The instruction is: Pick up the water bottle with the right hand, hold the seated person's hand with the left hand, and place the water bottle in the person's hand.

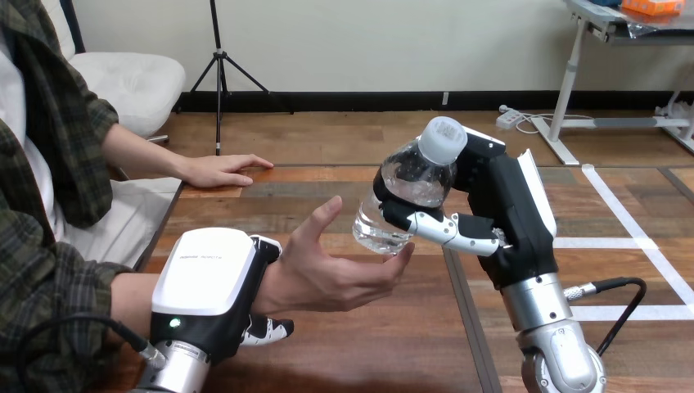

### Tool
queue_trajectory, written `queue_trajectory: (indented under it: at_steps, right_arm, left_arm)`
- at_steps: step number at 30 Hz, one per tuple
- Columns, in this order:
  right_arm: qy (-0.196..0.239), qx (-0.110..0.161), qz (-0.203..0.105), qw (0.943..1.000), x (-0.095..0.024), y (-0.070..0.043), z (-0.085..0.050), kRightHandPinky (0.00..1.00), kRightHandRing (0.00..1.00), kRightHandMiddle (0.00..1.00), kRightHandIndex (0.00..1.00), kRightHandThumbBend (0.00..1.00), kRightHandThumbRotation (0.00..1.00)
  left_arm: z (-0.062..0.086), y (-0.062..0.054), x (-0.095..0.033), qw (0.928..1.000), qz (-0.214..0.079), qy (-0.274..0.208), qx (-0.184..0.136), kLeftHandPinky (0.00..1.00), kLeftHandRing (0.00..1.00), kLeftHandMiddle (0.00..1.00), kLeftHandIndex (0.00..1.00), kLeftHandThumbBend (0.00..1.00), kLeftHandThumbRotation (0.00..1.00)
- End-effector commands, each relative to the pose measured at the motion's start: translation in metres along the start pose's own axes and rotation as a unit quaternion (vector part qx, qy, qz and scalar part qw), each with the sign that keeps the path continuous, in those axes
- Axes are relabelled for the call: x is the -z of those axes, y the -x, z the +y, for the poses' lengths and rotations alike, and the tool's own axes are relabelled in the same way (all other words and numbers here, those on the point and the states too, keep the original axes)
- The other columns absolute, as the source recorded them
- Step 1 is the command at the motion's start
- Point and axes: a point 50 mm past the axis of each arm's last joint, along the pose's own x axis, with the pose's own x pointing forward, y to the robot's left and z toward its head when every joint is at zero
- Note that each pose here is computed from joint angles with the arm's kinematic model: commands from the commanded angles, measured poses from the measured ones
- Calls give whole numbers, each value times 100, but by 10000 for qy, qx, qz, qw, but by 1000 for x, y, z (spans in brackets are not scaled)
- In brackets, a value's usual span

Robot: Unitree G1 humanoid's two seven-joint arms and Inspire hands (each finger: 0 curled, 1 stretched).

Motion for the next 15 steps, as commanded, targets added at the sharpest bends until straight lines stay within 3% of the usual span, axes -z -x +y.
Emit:
queue_trajectory:
  at_steps: [1, 15]
  right_arm:
    - [-27, -29, -646, 9979, -23, -16, -1, 38, 43, 48, 49, 71, 0]
    - [-84, -248, -716, 9971, -26, -10, 2, 36, 42, 47, 48, 68, 0]
  left_arm:
    - [12, -7, -5, 9995, -134, -49, -275, 29, 31, 35, 35, 87, 0]
    - [12, -7, -4, 9994, -124, -71, -321, 29, 31, 35, 35, 87, 0]
